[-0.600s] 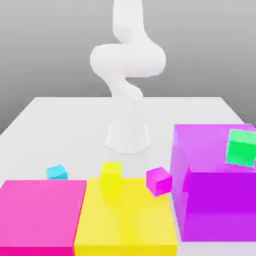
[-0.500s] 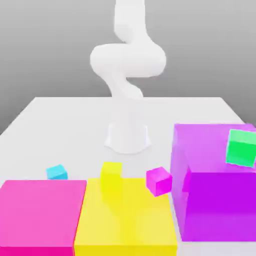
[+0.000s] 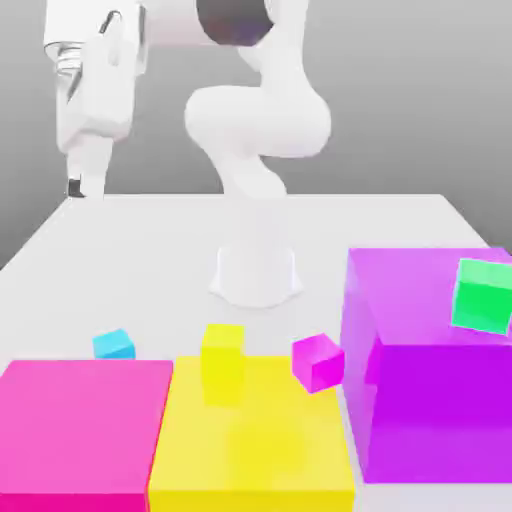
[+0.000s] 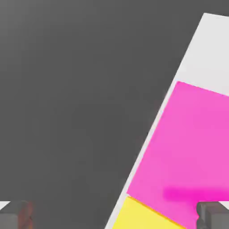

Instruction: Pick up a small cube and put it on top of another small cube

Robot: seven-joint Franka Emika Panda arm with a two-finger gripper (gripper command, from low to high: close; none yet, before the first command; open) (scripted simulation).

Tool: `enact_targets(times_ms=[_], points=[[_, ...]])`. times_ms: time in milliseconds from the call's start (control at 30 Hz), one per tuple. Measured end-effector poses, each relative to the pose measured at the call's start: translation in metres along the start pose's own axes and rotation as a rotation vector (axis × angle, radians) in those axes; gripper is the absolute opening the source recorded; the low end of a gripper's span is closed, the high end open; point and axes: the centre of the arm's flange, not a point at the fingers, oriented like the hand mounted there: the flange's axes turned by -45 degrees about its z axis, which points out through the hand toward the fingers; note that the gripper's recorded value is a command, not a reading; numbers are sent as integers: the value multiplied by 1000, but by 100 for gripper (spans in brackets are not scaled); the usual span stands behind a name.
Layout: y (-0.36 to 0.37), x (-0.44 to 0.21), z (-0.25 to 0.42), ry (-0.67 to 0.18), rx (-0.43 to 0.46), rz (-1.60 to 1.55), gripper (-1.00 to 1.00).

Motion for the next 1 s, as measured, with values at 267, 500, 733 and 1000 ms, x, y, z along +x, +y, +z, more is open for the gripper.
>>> enact_targets(times_ms=[267,500,733,1000], points=[[83,8,82,-26,-154,471,0],[163,-4,135,-16,-295,884,0],[239,-31,172,23,-430,1263,0],[263,-45,227,26,-439,1290,0]])
